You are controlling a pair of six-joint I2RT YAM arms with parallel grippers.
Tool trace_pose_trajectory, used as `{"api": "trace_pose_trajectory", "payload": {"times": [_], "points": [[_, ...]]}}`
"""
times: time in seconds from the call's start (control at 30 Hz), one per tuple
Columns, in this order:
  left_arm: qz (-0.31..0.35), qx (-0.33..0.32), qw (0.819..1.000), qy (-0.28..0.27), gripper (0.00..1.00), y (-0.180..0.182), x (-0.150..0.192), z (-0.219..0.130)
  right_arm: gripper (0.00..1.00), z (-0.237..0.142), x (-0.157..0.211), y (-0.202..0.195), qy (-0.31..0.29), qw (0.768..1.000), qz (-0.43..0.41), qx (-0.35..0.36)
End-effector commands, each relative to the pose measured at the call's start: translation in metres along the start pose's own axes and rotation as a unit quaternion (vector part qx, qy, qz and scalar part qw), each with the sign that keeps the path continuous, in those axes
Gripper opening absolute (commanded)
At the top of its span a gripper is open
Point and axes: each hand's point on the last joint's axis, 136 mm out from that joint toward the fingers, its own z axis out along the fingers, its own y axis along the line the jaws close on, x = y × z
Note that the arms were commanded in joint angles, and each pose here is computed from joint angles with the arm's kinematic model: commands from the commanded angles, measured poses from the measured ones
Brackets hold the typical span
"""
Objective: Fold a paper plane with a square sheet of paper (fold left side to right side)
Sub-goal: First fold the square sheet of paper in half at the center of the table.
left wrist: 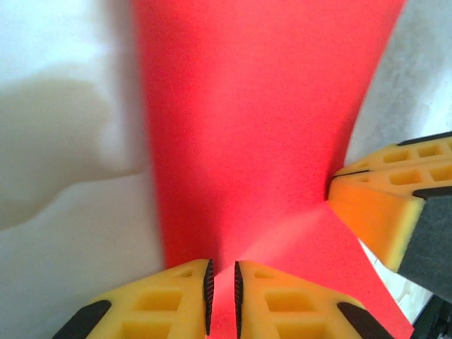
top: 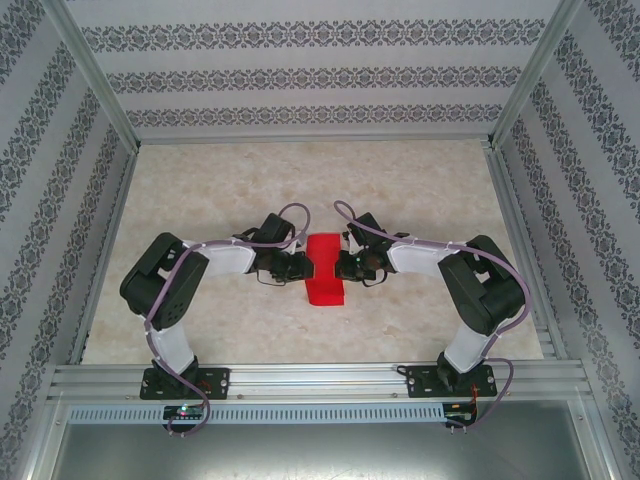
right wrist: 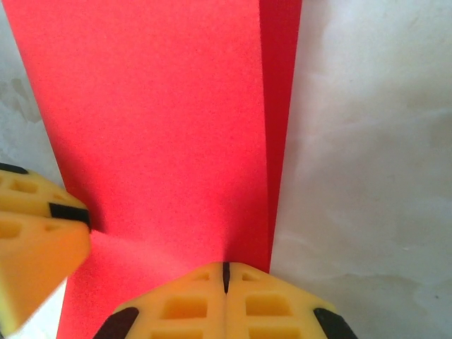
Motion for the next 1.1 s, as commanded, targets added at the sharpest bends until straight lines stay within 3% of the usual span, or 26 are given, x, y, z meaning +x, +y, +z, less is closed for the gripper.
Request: {"api": "trace_pose_trajectory", "payload": {"times": [0.0,0.2,0.37,0.63,1.07], "points": [[-0.007,-0.032,0.999,-0.011,0.21,0.017,0.0,-0.018,0.0,0.013,0.042,-0.05,0.068,0.993,0.022,0.093],[0.024,0.03,0.999,-0.036,0.18,-0.021,-0.017,-0.032,0.0,0.013,0.041,-0.048,0.067,0.994,0.023,0.088],[0.043,0.074,0.996,-0.028,0.17,-0.046,-0.031,-0.014,0.0,0.012,0.039,-0.046,0.064,0.994,0.022,0.088],[0.03,0.048,0.998,-0.011,0.16,-0.026,-0.039,0.019,0.0,0.012,0.042,-0.049,0.068,0.993,0.022,0.094],[0.023,-0.004,0.999,-0.023,0.17,0.025,-0.038,0.005,0.0,0.012,0.043,-0.048,0.077,0.992,0.018,0.094]]}}
